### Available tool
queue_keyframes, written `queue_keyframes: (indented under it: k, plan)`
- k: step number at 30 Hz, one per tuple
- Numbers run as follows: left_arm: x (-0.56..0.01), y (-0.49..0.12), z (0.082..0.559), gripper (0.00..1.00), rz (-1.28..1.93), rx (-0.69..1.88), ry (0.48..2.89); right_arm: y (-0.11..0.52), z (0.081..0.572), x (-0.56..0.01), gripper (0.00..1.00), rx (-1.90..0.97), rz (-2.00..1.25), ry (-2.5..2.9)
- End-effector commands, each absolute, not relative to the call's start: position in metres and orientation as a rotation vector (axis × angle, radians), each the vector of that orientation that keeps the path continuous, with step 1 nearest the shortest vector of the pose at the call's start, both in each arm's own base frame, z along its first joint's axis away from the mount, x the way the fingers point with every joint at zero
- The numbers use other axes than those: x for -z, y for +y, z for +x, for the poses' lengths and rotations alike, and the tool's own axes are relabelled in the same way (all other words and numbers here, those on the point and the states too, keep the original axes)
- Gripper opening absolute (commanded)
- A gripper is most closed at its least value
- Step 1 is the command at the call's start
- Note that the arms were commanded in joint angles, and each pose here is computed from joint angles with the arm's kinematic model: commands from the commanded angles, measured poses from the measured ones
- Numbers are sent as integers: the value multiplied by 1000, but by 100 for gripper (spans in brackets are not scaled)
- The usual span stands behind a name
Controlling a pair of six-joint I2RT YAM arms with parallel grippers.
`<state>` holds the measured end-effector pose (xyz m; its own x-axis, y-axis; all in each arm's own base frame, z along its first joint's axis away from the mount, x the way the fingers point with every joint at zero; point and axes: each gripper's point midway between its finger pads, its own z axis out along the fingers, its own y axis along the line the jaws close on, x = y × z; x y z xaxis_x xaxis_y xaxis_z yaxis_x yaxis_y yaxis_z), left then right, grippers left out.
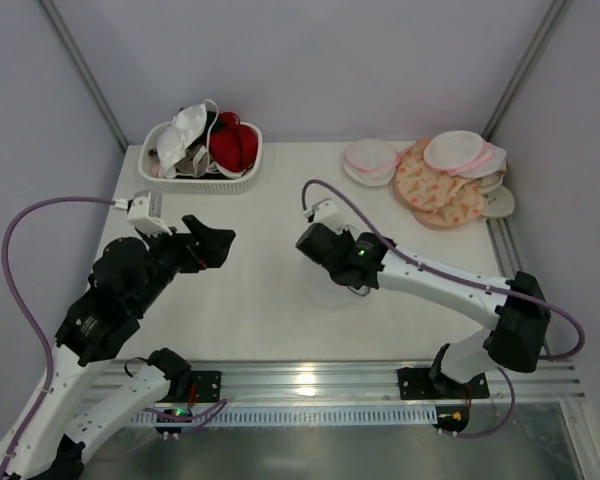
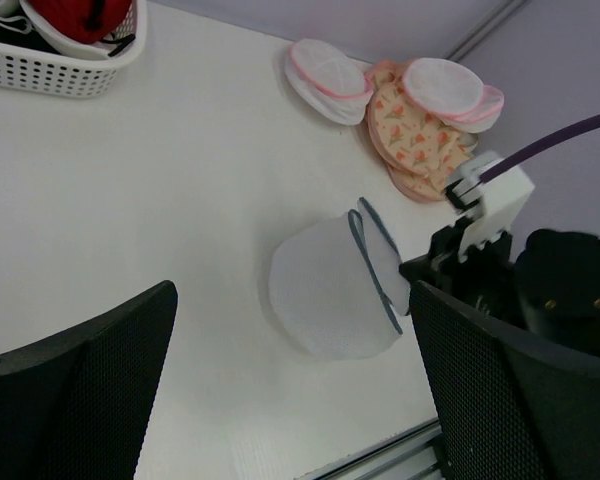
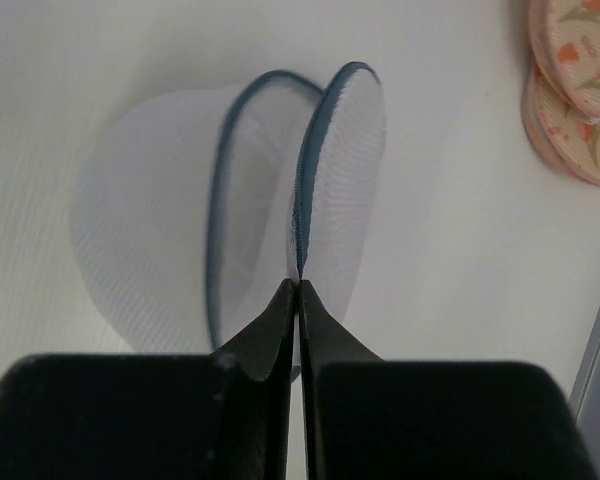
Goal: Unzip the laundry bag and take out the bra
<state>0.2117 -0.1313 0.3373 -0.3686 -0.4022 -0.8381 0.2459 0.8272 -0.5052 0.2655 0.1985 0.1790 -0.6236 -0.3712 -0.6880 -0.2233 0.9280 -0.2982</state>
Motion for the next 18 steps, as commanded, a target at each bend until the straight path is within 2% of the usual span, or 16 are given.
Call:
queue_keyframes:
  k: [1,5,6,7,9,10,11,18]
  plan:
    - [-341,-125,206,99,-131,676,1814,230,249,-168,4,313,-613,2239]
    - [-342,-123,204,100,-131,673,1814,295,217,-142,4,126,-778,2241]
    - [-342,-124,204,99,-134,676,1813,309,206,-138,9,65,-818,2238]
    - [-341,-124,205,99,-134,675,1816,321,194,-132,44,-21,-864,2263]
    - [-341,-124,204,100,-133,679,1815,331,188,-135,63,-141,-839,2248]
    - [-342,-123,203,99,-136,680,1813,332,187,-141,77,-182,-806,2240]
    - [-342,-123,203,99,-136,682,1814,328,188,-151,98,-217,-767,2208]
    - [-341,-126,202,99,-138,703,1814,297,201,-165,99,-80,-617,2212]
